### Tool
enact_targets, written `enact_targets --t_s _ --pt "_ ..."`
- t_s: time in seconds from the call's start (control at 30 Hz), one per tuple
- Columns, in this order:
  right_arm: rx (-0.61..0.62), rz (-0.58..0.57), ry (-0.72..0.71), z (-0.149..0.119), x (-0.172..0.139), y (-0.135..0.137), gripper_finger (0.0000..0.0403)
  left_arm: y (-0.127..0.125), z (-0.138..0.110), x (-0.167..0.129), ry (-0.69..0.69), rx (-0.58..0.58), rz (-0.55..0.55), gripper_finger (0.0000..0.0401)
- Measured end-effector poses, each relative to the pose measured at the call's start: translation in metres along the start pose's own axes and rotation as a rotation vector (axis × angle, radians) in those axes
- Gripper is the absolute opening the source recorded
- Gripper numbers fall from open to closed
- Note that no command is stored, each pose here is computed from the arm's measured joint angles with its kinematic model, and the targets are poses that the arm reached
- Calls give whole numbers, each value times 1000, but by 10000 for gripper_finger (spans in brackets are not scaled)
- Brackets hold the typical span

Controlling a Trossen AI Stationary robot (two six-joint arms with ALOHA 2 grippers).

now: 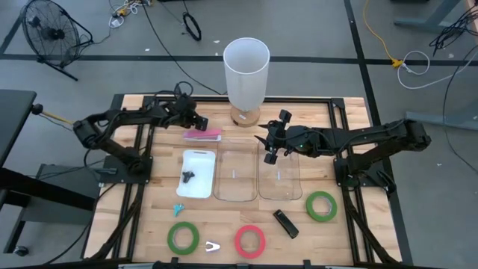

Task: Pick and place Stapler, Stapler remover, tape
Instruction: Put the top blue staple remover into the white bin

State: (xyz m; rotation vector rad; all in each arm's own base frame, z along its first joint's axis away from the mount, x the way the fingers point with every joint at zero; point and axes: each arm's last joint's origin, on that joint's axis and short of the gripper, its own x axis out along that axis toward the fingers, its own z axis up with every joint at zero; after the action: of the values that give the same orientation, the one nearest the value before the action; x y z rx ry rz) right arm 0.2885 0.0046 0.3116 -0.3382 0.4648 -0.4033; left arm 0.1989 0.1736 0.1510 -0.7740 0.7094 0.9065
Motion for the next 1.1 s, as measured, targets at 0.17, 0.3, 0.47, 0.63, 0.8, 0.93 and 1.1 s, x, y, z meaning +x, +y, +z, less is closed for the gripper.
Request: enact_targets --t_s 0.17,0.3,0.47,0.63,0.8,0.93,1.1 --pt "3 18 -1 0 0 1 176 1 -1 16 45 35 58 218" --pt "4 18 -1 0 0 1 176 0 2 30 70 49 84 214" --pt "16 18 5 -1 0 1 176 -6 11 34 90 88 92 118" --pt "18 19 13 -2 0 1 176 -14 27 25 84 145 107 45" --pt "18 18 13 -2 0 1 176 -24 45 13 112 200 177 45" --pt "17 10 16 -2 0 1 176 -37 55 -5 147 276 193 45" --pt "36 -16 23 -2 0 0 176 -56 60 -50 193 365 179 45"
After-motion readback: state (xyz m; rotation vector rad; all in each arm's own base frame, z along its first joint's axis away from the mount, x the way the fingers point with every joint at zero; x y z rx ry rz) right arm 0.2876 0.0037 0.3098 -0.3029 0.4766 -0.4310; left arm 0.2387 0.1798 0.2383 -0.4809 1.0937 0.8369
